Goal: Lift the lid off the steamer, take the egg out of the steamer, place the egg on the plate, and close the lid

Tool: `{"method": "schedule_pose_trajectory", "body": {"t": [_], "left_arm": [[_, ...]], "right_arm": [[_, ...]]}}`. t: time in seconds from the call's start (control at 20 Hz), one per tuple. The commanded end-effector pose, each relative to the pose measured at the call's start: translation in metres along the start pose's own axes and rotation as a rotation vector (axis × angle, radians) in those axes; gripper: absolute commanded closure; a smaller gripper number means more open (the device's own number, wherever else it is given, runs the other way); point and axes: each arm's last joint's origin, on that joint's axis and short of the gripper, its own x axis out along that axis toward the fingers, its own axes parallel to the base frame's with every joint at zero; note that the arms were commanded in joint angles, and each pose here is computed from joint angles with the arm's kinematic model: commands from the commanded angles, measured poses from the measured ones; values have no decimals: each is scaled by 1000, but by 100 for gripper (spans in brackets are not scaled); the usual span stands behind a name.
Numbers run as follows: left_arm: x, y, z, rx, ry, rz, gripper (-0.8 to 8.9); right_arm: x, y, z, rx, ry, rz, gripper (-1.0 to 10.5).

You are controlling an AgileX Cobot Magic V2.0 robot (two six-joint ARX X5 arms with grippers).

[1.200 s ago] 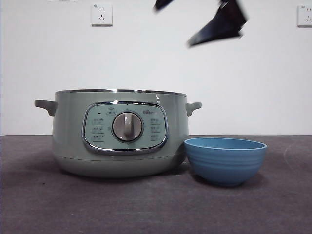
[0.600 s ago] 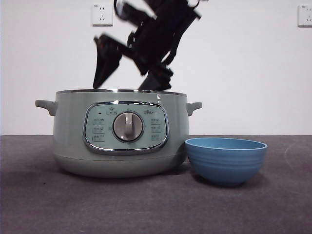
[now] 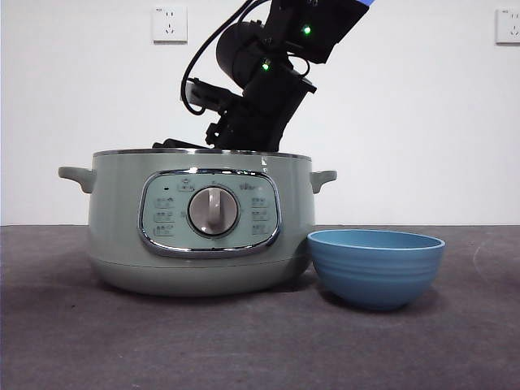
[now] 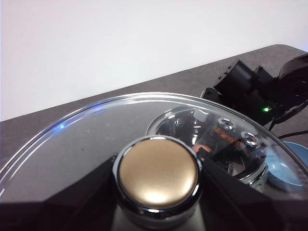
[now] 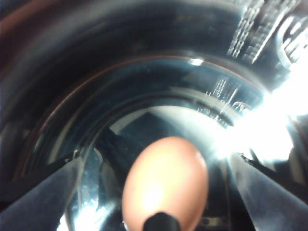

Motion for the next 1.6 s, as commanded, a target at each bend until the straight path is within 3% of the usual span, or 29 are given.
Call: {"method": "schedule_pose_trajectory", "body": {"t": [0.05,0.3,0.45,0.6,0.7,0.85,1.0,1.15,1.25,1.4,1.6], "left_arm": [[-5,1,7,-12,-70,6,822],[-5,1,7,-12,-70,6,822],[-5,1,7,-13,-71,5,822],[-5,1,7,-13,-71,4,822],[-4,1,8,-14,-78,1,822],[5,-1,11,-11,-64,-41,822],[28,-5,19,-8,-58,-79,822],[52,-10,26,-6,-67,-152,822],[70,-12,29,-5,-58,-175,822],[103,-18,31,-2,-39,-216,822],[142,-24,27,2,5,-248,822]], "right_arm": [[6,-1,-2,0,7,-3,587],[6,-1,-3,2,13,0,952],[5,0,0,-1,1,1,959],[-24,3,17,-13,-78,-10,959],[-63,7,30,-21,-132,-22,959],[-151,13,32,-53,-112,-144,959],[-232,12,17,-14,-110,-186,959],[-272,3,-6,46,-43,-221,959],[-287,-3,-16,81,-22,-239,959],[-291,-11,-35,130,-21,-153,959],[-249,-19,-65,157,30,-109,959]]}}
